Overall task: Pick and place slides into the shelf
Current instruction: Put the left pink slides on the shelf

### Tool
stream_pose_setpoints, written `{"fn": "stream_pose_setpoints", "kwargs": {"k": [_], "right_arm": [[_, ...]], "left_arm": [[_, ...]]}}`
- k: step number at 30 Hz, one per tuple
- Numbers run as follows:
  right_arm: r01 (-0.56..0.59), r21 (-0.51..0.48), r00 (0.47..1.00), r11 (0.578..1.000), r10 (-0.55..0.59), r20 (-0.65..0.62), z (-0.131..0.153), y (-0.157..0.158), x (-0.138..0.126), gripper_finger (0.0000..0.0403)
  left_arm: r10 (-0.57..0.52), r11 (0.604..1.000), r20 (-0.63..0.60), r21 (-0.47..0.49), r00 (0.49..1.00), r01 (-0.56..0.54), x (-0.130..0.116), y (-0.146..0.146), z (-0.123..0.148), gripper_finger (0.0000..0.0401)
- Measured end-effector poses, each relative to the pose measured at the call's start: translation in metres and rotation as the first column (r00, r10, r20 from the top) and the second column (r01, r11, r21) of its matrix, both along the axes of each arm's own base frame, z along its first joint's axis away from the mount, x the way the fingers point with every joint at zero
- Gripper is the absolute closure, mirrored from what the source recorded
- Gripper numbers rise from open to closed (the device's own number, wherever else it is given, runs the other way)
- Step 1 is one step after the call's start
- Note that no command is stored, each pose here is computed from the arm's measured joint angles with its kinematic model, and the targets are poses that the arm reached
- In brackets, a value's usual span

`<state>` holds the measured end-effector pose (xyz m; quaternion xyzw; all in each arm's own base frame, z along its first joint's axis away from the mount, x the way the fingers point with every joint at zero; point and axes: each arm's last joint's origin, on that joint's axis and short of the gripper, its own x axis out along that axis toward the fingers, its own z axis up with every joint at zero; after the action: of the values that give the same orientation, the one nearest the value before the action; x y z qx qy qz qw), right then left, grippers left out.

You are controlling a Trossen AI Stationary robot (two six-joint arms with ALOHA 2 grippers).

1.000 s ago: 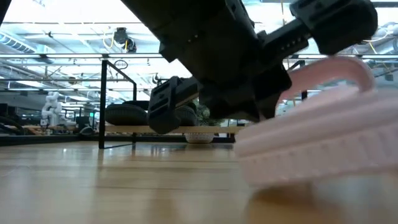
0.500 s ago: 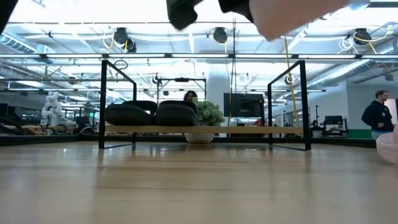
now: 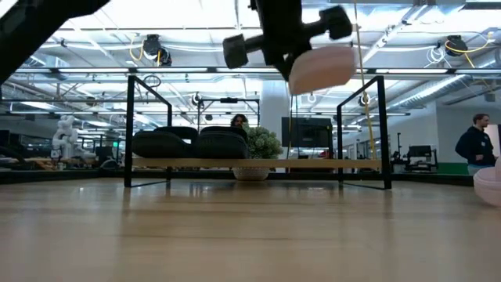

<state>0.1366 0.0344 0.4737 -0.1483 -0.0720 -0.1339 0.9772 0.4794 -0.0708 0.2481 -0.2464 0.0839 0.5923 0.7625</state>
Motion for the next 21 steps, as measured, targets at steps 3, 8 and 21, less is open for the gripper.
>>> {"fn": "stream_pose_setpoints", "kwargs": {"k": [3,8,21], "right_arm": [[-0.010,0.000,1.000,1.000,0.010,0.006,0.001,-0.001,-0.003,0.0282],[-0.028,-0.005,1.000,1.000,0.028,0.007,0.001,0.000,-0.003,0.0282],[-0.077,-0.028,0.997,0.997,0.077,-0.022,-0.004,0.007,0.012,0.0282]], "left_arm": [[0.043,0.999,-0.012,-0.012,0.999,-0.043,0.000,0.017,-0.001,0.0401],[0.112,0.988,-0.088,-0.097,0.990,-0.120,-0.008,0.042,-0.005,0.0401],[0.181,0.972,-0.133,-0.125,0.974,-0.198,-0.009,0.072,-0.011,0.0401]]}}
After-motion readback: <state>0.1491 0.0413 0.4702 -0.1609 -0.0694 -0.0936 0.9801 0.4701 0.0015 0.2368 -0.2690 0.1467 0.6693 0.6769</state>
